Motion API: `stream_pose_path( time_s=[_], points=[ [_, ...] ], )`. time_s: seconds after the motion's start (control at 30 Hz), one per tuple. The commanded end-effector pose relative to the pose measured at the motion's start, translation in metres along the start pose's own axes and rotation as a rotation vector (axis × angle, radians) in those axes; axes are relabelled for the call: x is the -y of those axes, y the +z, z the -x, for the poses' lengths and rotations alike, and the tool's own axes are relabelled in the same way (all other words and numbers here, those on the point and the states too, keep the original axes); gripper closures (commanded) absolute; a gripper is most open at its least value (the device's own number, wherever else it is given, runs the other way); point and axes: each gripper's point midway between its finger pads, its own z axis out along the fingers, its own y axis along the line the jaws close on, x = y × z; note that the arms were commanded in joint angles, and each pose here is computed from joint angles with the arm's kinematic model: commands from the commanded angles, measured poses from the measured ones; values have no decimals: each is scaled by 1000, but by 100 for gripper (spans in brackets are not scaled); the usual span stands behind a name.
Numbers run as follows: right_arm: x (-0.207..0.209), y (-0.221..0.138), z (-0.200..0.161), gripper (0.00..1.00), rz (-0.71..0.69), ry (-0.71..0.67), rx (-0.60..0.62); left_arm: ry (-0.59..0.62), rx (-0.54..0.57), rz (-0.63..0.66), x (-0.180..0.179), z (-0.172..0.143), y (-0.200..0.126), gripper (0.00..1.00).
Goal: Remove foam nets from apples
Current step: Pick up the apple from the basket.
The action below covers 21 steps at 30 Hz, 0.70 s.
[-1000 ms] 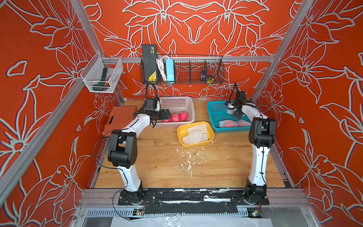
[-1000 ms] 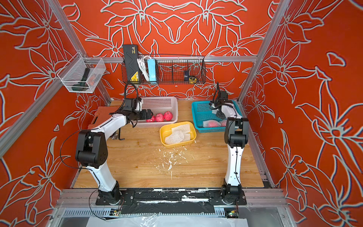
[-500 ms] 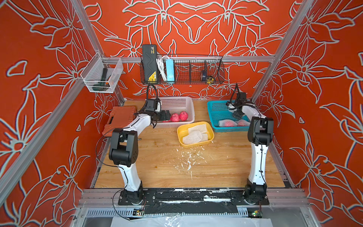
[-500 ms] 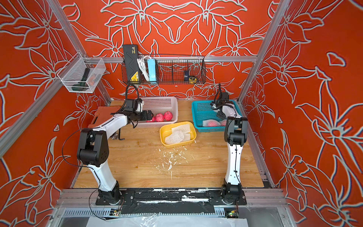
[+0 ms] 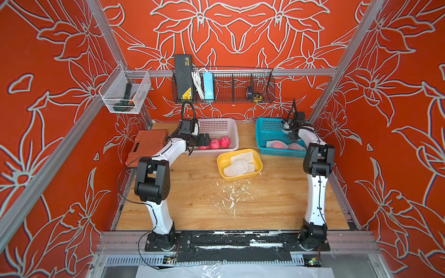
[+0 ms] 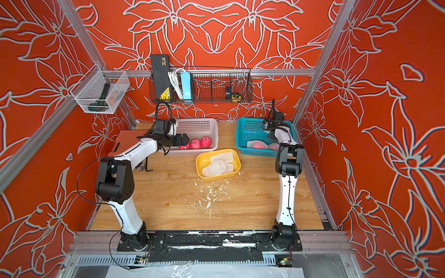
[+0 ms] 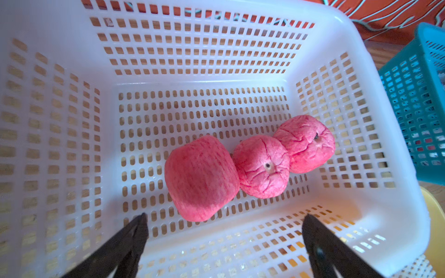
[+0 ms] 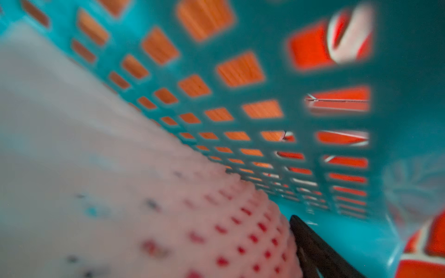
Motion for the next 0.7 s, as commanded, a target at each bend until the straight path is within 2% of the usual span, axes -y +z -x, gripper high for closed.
stream_pose_path(
  time_s=[0.0,0.17,0.27,0.67],
  points=[
    [-41,28,-28,12,150,55,-64,16,-16,3,4,1,4,1],
    [-49,22,-27,17,246,138,-29,24,-16,-5,12,4,7,1],
    [-52,12,-16,24,315,173,35,30,-18,-9,16,4,9,1],
    [-45,-36,30,25,441,346,263,33,-11,-21,19,1,7,1]
  ],
)
